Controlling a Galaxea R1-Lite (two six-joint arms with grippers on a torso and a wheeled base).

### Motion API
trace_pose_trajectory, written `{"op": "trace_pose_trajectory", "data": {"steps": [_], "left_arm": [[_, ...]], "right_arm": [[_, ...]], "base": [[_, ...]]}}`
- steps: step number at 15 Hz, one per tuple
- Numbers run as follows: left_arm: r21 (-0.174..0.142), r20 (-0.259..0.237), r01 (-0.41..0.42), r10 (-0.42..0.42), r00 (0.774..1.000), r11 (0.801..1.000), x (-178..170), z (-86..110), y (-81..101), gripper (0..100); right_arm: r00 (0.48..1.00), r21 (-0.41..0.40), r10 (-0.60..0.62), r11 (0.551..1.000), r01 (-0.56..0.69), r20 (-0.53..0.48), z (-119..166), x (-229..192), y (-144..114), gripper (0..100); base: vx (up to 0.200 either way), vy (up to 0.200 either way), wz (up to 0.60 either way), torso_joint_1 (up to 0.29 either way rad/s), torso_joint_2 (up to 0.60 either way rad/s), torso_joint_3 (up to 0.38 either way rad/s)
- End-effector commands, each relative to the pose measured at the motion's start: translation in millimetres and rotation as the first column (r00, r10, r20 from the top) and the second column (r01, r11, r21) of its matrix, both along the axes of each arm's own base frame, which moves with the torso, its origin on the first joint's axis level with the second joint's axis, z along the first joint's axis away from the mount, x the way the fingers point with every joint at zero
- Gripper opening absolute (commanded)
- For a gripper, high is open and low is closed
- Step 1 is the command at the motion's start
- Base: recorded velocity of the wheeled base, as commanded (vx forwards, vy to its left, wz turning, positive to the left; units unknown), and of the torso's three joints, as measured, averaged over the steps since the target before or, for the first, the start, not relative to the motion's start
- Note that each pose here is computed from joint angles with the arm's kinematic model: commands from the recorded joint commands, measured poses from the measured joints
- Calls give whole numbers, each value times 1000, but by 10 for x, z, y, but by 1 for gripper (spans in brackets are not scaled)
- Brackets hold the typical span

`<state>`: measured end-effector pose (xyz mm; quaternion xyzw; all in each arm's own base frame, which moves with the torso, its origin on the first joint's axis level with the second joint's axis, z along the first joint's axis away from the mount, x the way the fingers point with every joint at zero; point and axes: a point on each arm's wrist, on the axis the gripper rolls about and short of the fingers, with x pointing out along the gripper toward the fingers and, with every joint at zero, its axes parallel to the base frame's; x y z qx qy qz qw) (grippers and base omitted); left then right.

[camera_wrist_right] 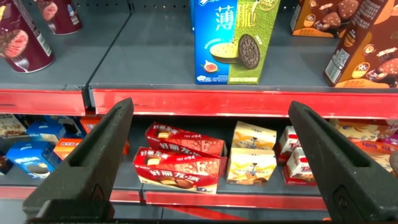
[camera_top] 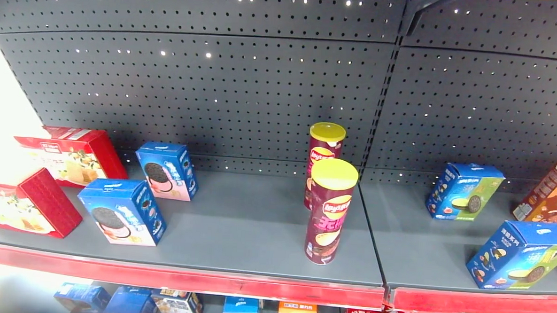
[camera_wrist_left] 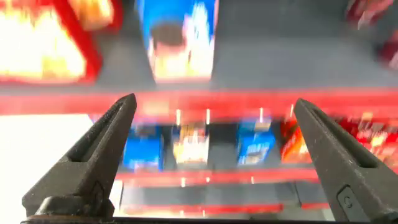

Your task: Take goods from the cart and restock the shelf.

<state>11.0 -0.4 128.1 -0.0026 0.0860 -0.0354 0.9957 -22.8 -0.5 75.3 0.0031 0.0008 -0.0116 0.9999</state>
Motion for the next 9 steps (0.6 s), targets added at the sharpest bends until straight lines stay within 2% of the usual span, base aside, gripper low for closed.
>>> {"op": "trace_pose_trajectory", "data": {"steps": [1, 5, 6, 7, 8, 9], "left_arm": [[-21, 99, -11, 13, 995, 1000, -359, -418, -7, 100], [-6, 127, -11, 12, 992, 1000, -379, -434, -7, 100], [-4, 155, -86, 86, 984, 996, -385, -443, 10, 100], [-1, 153, -132, 131, 980, 991, -376, -463, 20, 100], [-23, 171, -191, 192, 966, 981, -347, -506, 34, 100], [-25, 194, -181, 183, 964, 983, -339, -501, 31, 100]], "right_arm": [[1000, 0, 0, 1000, 0, 0, 0, 0, 0, 100], [1000, 0, 0, 1000, 0, 0, 0, 0, 0, 100], [1000, 0, 0, 1000, 0, 0, 0, 0, 0, 100], [1000, 0, 0, 1000, 0, 0, 0, 0, 0, 100], [1000, 0, 0, 1000, 0, 0, 0, 0, 0, 100], [1000, 0, 0, 1000, 0, 0, 0, 0, 0, 100]], "base": [[0, 0, 0, 0, 0, 0], [0, 0, 0, 0, 0, 0], [0, 0, 0, 0, 0, 0], [0, 0, 0, 0, 0, 0], [0, 0, 0, 0, 0, 0], [0, 0, 0, 0, 0, 0]]}}
